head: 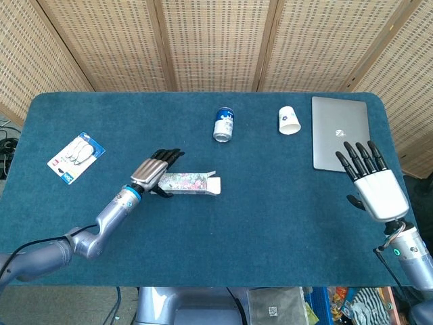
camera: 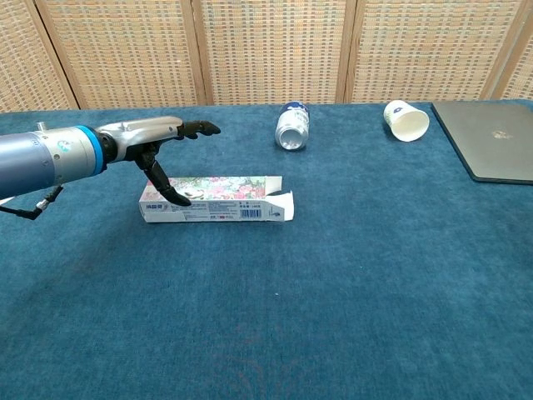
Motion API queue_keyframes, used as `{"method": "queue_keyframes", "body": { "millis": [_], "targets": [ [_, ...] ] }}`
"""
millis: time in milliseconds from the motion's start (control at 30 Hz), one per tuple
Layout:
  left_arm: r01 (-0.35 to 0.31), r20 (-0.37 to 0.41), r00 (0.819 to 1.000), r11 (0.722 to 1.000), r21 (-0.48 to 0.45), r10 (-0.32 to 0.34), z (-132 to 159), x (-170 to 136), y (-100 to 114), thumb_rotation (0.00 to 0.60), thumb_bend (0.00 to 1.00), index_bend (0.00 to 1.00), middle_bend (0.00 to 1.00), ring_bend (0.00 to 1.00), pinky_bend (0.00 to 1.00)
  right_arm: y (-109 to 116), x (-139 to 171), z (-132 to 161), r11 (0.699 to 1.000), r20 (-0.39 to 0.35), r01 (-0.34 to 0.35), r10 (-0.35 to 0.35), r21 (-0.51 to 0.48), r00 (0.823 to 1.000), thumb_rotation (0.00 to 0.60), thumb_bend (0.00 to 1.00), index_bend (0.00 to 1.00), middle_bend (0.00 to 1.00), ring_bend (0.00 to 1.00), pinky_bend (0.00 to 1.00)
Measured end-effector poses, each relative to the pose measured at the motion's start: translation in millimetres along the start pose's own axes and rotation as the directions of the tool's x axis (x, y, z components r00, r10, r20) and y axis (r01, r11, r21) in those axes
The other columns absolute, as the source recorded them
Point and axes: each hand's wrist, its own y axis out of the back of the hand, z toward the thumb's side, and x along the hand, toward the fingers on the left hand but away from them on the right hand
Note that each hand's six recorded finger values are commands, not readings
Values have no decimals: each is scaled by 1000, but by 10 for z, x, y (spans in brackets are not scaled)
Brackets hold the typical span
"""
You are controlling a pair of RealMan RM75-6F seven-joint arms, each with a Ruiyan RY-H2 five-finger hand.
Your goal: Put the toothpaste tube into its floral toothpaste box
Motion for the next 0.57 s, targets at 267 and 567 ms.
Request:
{"method": "queue_keyframes", "body": {
  "millis": [267, 567],
  "targets": [
    [-183, -50, 981, 981, 72, 186, -120, -864, 237, 600, 160, 0, 0, 0, 0, -61, 451, -4, 988, 83, 12, 0, -153, 997, 600, 0, 0, 0, 0, 0],
    [-409, -313, 840, 897, 169, 442, -708, -2480, 376, 600, 159, 0, 0, 0, 0, -11, 811, 66, 965, 186, 7, 43, -261, 982, 600, 0, 0, 0, 0, 0]
  ]
}}
